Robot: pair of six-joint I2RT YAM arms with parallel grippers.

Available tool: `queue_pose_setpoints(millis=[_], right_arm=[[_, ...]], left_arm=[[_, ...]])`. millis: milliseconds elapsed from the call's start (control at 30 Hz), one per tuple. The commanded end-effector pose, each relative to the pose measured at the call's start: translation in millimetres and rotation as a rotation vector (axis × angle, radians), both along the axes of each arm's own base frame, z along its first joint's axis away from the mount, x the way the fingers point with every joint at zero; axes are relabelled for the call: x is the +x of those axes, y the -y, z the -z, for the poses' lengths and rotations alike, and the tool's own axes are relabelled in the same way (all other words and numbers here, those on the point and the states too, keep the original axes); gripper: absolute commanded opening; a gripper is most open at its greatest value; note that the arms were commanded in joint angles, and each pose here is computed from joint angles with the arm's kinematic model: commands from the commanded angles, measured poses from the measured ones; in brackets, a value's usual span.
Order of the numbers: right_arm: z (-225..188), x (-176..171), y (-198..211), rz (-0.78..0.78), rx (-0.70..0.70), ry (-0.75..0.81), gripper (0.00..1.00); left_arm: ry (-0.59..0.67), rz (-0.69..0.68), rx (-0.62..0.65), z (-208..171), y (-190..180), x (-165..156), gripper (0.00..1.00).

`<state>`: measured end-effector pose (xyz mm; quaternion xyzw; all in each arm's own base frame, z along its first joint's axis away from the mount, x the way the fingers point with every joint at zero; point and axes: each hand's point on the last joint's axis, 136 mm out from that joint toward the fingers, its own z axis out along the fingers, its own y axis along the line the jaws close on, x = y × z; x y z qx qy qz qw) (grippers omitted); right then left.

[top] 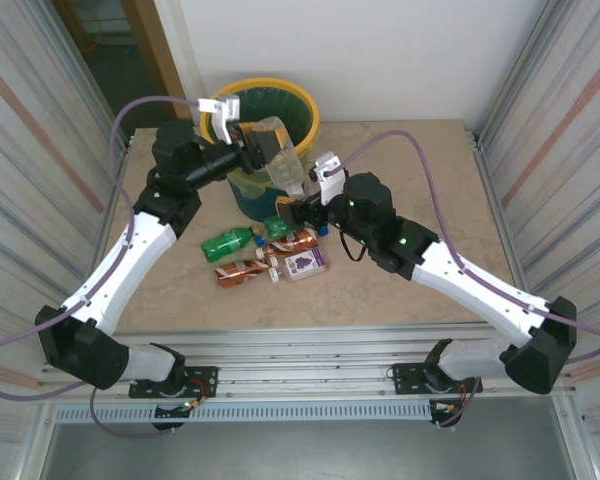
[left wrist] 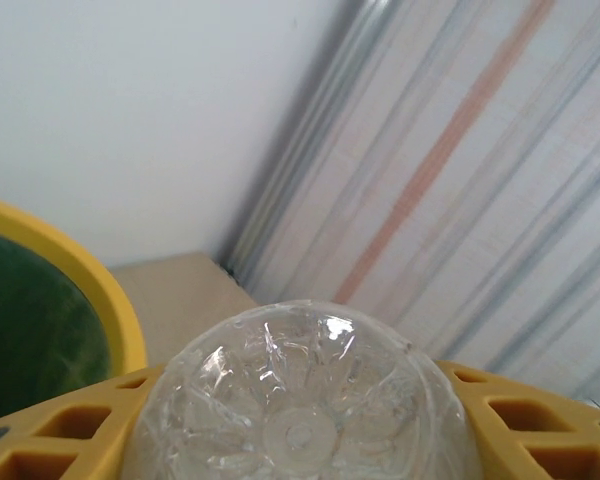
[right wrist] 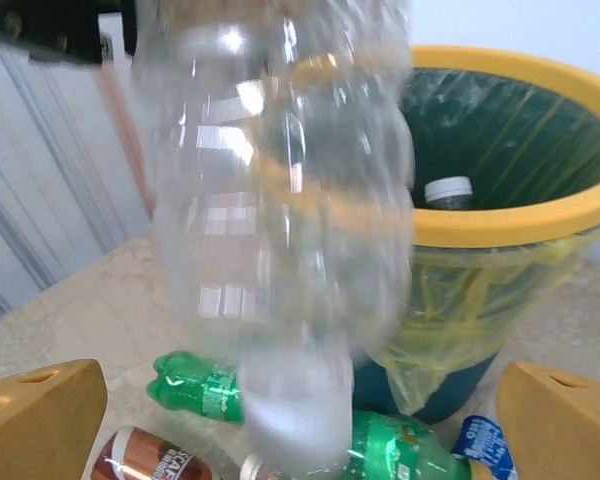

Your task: Put the plastic bottles in the bin

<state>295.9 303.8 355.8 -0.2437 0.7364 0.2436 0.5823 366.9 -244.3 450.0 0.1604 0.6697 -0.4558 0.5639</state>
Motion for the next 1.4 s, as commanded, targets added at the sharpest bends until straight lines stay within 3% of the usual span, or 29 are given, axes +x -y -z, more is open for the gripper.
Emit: queue_pose_setpoints(millis=[0, 200, 400, 700, 1033, 1200, 1367], right_arm=[[-14.1, -0.7, 22.5, 0.091, 0.050, 0.028, 0.98], [-13.4, 0.9, 46.7, 0.178, 0.076, 0.023, 0.98], [-7.3, 7.2, 62.7, 0.248, 0.089, -0.008, 0.98], [-4.2, 14.0, 74.7, 0.310, 0.106, -0.031, 0.98], [0.8, 15.6, 88.1, 0.356, 0.133, -0.059, 0.98], [8.3, 19.0, 96.7, 0.386, 0.137, -0.094, 0.98], [10.3, 19.6, 101.7, 0.398, 0.144, -0.106, 0.98]], left_arm=[[0.093, -0.073, -0.005, -33.5, -18.3, 16.5, 0.11], [0.106, -0.171, -0.013, -53.2, -49.6, 60.6, 0.11], [0.099, -0.293, 0.035, -50.1, -76.5, 108.2, 0.11], [0.008, -0.321, 0.156, -3.1, -77.3, 166.7, 0.16], [-0.024, -0.298, 0.321, 55.4, -71.7, 194.6, 0.19], [-0.044, -0.279, 0.389, 78.6, -70.5, 199.9, 0.31], [-0.063, -0.271, 0.421, 88.8, -70.7, 202.5, 0.54]])
